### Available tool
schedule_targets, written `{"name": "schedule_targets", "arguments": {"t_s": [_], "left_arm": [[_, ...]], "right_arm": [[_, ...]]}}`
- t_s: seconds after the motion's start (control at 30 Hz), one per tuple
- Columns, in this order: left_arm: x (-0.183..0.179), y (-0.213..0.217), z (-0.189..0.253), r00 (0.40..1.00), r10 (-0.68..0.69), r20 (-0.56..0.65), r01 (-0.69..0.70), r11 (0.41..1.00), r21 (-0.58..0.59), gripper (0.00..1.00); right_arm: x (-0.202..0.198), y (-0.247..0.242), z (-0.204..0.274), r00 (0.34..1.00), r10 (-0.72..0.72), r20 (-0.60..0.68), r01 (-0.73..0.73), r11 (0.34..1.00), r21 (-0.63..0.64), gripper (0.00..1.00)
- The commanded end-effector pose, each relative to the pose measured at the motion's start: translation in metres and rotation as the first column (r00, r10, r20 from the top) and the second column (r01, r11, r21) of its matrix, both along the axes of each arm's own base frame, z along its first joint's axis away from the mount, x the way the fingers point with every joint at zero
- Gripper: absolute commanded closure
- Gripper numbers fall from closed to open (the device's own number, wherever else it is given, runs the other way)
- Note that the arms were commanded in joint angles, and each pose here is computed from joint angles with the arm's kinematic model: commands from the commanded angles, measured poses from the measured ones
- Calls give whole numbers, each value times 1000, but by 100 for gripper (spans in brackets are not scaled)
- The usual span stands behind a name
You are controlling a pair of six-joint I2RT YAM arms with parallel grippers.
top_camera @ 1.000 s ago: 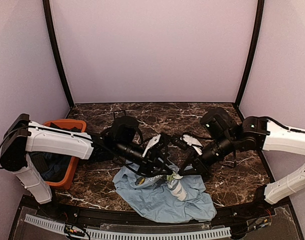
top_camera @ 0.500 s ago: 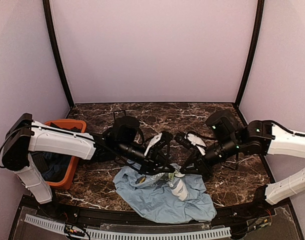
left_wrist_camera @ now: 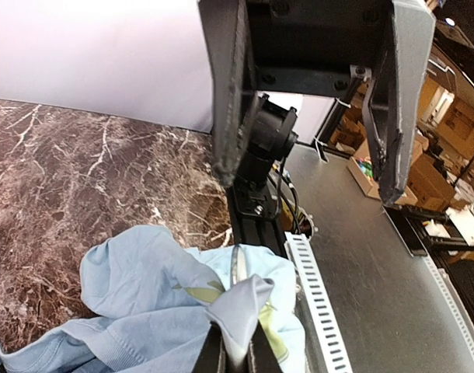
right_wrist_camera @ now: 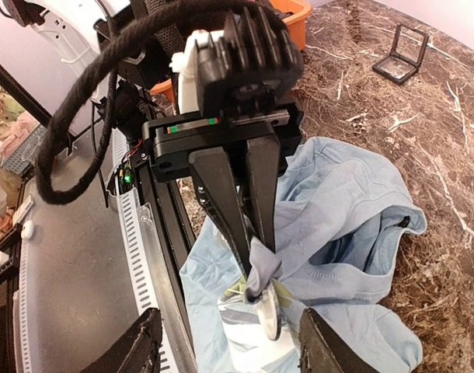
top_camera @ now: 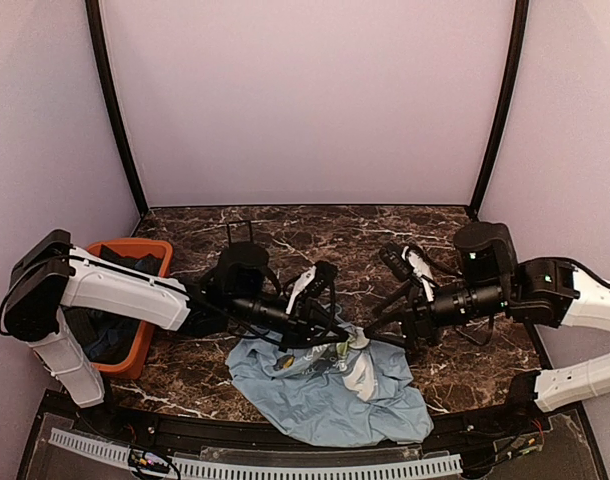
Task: Pin the brooch onto the clothing
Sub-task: Pass from the right arm to the left, then pass from the left arm to the right
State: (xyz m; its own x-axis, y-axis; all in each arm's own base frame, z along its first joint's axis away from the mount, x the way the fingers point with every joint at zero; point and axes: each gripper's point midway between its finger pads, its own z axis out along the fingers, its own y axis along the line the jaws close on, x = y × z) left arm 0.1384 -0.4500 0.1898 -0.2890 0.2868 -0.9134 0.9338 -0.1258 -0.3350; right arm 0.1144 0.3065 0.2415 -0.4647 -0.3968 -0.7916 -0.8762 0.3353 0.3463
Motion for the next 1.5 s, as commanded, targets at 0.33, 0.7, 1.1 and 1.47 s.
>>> {"name": "schedule_targets", "arguments": {"t_s": [0.33,0.7,1.1,1.47], "left_arm": [[17,12,67,987,143,-79,-162,924,-345,99],[23,14,66,976,161,-144,-205,900,-384,99],[25,14,63,972,175,-155,-222,898,-379,99],[26,14,58,970,189,-153,-233,903,-361,99]], "right_arm": [[23,-11,2,979,-203,18,189,936,296,50],[32,3,8,975,-206,80,167,924,343,58],[27,14,7,986,-139,97,98,934,344,79],[26,16,17,988,-126,85,87,926,367,83]]}}
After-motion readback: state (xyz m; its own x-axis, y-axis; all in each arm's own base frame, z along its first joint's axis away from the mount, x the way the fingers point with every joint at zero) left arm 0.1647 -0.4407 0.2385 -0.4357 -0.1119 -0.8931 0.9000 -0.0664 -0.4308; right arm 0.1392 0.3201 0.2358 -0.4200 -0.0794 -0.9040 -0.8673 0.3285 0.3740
